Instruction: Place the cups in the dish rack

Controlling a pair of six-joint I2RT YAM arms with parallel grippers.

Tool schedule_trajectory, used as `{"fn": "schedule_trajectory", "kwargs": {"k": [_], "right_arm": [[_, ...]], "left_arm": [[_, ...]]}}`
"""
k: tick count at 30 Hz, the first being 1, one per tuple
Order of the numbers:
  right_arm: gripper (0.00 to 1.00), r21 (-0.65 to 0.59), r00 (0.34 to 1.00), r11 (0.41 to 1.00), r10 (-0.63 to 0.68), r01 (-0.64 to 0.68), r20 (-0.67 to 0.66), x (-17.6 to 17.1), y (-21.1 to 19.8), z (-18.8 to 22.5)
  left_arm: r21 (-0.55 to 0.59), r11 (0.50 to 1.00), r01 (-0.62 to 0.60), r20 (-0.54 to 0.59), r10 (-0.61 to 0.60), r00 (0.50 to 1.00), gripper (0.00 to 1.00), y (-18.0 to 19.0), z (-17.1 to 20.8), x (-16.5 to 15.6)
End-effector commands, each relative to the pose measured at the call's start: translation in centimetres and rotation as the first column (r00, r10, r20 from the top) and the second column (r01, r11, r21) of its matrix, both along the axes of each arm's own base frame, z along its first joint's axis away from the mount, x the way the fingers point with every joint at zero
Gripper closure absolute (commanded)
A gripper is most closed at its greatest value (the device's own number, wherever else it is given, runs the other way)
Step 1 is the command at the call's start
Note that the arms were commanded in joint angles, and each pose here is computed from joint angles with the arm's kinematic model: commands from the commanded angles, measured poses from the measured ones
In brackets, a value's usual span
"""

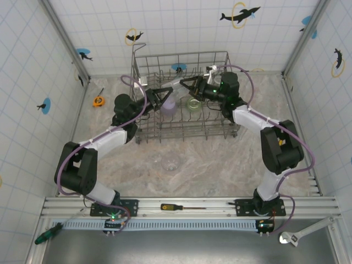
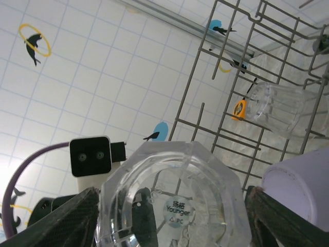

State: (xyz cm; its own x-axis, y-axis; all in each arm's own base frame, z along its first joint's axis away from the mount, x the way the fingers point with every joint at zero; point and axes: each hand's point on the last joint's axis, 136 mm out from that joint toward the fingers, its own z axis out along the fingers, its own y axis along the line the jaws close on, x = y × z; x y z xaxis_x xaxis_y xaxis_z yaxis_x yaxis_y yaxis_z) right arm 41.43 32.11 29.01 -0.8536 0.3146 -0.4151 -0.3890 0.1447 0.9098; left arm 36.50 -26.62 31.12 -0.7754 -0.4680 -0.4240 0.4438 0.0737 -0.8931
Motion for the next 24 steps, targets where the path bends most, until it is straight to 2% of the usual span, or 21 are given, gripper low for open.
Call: {"fn": "schedule_trajectory", "kwargs": {"k": [1, 4, 8, 14, 22, 24], "right_arm": [[0.28, 0.058, 0.996, 0.998, 0.019, -0.024, 0.089, -0.1, 0.2, 3.0], [0.31, 0.074, 0.995, 0.997, 0.03, -0.037, 0.099, -0.4, 0.3, 3.4], [0.23, 0.071, 0.995, 0.996, 0.054, -0.06, 0.083, -0.6, 0.8, 3.1], [0.2, 0.066, 0.995, 0.996, 0.06, -0.065, 0.075, -0.7, 1.5, 2.5], [0.38, 0.09, 0.993, 0.994, 0.054, -0.064, 0.107, -1.0, 1.2, 3.3], [0.42, 0.087, 0.992, 0.994, 0.048, -0.058, 0.114, -1.1, 1.0, 3.4]], "left_arm": [[-0.026, 0.999, 0.026, 0.079, -0.024, 0.997, 1.0, -0.3, 2.2, -0.5], [-0.027, 0.999, 0.031, 0.081, -0.028, 0.996, 1.0, -0.4, 2.3, -0.6], [-0.045, 0.998, 0.037, 0.099, -0.033, 0.995, 1.0, -0.3, 3.0, -0.9], [-0.062, 0.997, 0.049, 0.108, -0.042, 0.993, 1.0, -0.4, 3.7, -1.1], [-0.044, 0.998, 0.033, 0.081, -0.03, 0.996, 1.0, -0.4, 2.7, -0.8], [-0.029, 0.999, 0.015, 0.068, -0.013, 0.998, 0.83, -0.3, 2.2, -0.5]]}}
